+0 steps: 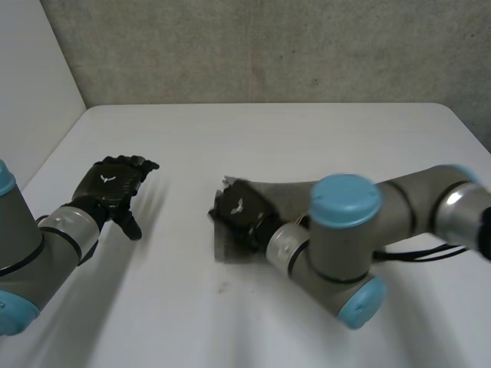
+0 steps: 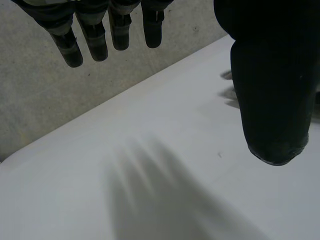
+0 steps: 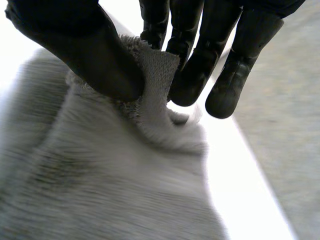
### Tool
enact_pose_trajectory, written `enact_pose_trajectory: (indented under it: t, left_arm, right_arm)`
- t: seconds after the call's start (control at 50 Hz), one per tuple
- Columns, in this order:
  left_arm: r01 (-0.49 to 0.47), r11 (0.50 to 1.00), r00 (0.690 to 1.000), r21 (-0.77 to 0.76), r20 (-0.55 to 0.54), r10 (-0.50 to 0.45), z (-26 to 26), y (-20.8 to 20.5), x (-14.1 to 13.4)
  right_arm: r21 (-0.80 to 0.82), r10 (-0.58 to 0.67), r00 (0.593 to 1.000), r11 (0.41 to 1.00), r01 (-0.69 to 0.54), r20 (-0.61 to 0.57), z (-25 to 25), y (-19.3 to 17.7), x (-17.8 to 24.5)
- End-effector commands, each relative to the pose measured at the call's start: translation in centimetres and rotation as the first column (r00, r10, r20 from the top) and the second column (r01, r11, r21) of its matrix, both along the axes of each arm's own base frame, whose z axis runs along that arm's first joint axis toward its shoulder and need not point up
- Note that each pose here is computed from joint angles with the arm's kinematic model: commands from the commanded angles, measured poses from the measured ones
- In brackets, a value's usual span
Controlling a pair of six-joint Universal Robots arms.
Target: Fold the towel.
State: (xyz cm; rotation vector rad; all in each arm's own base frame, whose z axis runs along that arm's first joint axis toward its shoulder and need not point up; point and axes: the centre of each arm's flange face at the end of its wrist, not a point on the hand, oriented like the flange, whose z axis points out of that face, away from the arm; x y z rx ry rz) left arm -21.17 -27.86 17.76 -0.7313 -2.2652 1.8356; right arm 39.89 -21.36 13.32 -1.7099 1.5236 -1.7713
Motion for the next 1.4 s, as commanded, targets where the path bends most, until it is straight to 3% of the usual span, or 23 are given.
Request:
enact_pose_trajectory:
  t: [0.02, 0.12, 0.14, 0.16, 0.2, 0.26, 0.42, 0.52, 0.6, 0.7, 0.74, 0.76, 0.8, 0.82, 0.84, 0.92, 0.96, 0.98, 1.02, 1.1, 1.24, 1.28, 1.4]
  left_arm:
    - [0.004, 1.000, 1.000, 0.004, 0.001, -0.004, -0.1, 0.2, -0.1]
    - [0.010, 1.000, 1.000, 0.004, 0.001, -0.010, -0.1, 0.3, -0.3]
    - [0.010, 1.000, 1.000, 0.004, 0.001, -0.010, -0.1, 0.3, -0.3]
    - [0.010, 1.000, 1.000, 0.004, 0.001, -0.010, -0.1, 0.3, -0.3]
    - [0.011, 1.000, 1.000, 0.003, 0.002, -0.011, -0.1, 0.3, -0.3]
    - [0.010, 1.000, 1.000, 0.004, 0.001, -0.010, -0.1, 0.3, -0.3]
    - [0.016, 1.000, 1.000, 0.005, 0.001, -0.016, -0.1, 0.5, -0.4]
    - [0.016, 1.000, 1.000, 0.007, 0.001, -0.016, -0.2, 0.5, -0.4]
    - [0.018, 1.000, 1.000, 0.008, 0.002, -0.018, -0.2, 0.6, -0.4]
    - [0.026, 1.000, 1.000, 0.007, 0.001, -0.026, -0.2, 0.7, -0.7]
    - [0.032, 0.999, 0.999, 0.007, 0.002, -0.032, -0.2, 0.9, -0.9]
    - [0.032, 0.999, 0.999, 0.007, 0.002, -0.032, -0.2, 0.9, -0.9]
    - [0.036, 0.999, 0.999, 0.004, 0.002, -0.036, -0.1, 1.1, -1.0]
    - [0.036, 0.999, 0.999, 0.004, 0.002, -0.036, -0.1, 1.1, -1.0]
    - [0.037, 0.999, 0.999, 0.003, 0.003, -0.037, -0.1, 1.1, -1.0]
    - [0.035, 0.999, 0.999, 0.002, 0.002, -0.035, -0.1, 1.1, -1.0]
    - [0.035, 0.999, 0.999, 0.002, 0.002, -0.035, -0.1, 1.1, -1.0]
    - [0.035, 0.999, 0.999, 0.002, 0.002, -0.035, -0.1, 1.1, -1.0]
    - [0.035, 0.999, 0.999, 0.002, 0.002, -0.035, -0.1, 1.1, -1.0]
    - [0.039, 0.999, 0.999, 0.001, 0.001, -0.039, 0.0, 1.2, -1.1]
    - [0.059, 0.998, 0.998, -0.020, -0.029, -0.059, 1.2, 1.5, -2.0]
    - [0.071, 0.997, 0.994, -0.018, -0.080, -0.072, 2.5, 1.6, -2.8]
    - [0.060, 0.998, 0.982, 0.029, -0.178, -0.054, 4.7, 1.1, -3.4]
  right_arm:
    - [0.075, 0.005, 0.998, 0.997, 0.000, -0.056, 0.0, 0.9, -0.2]
    - [0.073, -0.113, 0.993, 0.991, 0.111, 0.036, 4.7, -0.5, -1.8]
    - [0.108, -0.197, 0.978, 0.976, 0.190, 0.064, 5.6, -1.9, -3.4]
    - [0.108, -0.198, 0.978, 0.976, 0.191, 0.065, 5.6, -1.9, -3.4]
    - [0.209, -0.340, 0.935, 0.926, 0.314, 0.101, 6.1, -4.0, -7.0]
    - [0.253, -0.387, 0.916, 0.901, 0.351, 0.107, 6.1, -4.5, -8.5]
    - [0.382, -0.591, 0.803, 0.727, 0.571, -0.076, 0.6, -5.6, -16.9]
    - [0.303, -0.620, 0.771, 0.714, 0.631, -0.145, -1.3, -5.9, -19.4]
    - [0.197, -0.620, 0.771, 0.746, 0.637, -0.147, -1.2, -6.6, -19.9]
    - [-0.009, -0.634, 0.772, 0.773, 0.634, -0.051, 1.3, -8.5, -19.3]
    - [-0.112, -0.559, 0.828, 0.820, 0.561, 0.055, 4.4, -8.0, -15.9]
    - [-0.112, -0.558, 0.828, 0.820, 0.561, 0.056, 4.4, -7.9, -15.9]
    - [-0.150, -0.407, 0.907, 0.895, 0.419, 0.105, 5.7, -5.5, -10.5]
    - [-0.151, -0.407, 0.908, 0.896, 0.419, 0.105, 5.7, -5.4, -10.5]
    - [-0.157, -0.337, 0.936, 0.924, 0.349, 0.099, 5.5, -4.1, -8.1]
    - [-0.153, -0.227, 0.971, 0.959, 0.237, 0.080, 4.4, -1.7, -4.6]
    - [-0.138, -0.115, 0.993, 0.984, 0.115, 0.009, 2.3, 0.7, -2.4]
    - [-0.138, -0.115, 0.993, 0.984, 0.115, 0.008, 2.2, 0.7, -2.4]
    - [-0.107, 0.009, 0.996, 0.994, -0.018, -0.084, -0.3, 2.9, -1.4]
    - [-0.097, 0.068, 0.986, 0.992, -0.083, -0.149, -1.2, 3.9, -1.4]
    - [-0.082, -0.040, 0.997, 0.996, 0.035, -0.065, 2.6, 3.1, -2.1]
    - [-0.009, -0.174, 0.984, 0.985, 0.174, 0.026, 4.7, 1.4, -3.7]
    - [0.137, -0.302, 0.944, 0.949, 0.284, 0.132, 6.2, -0.2, -5.9]
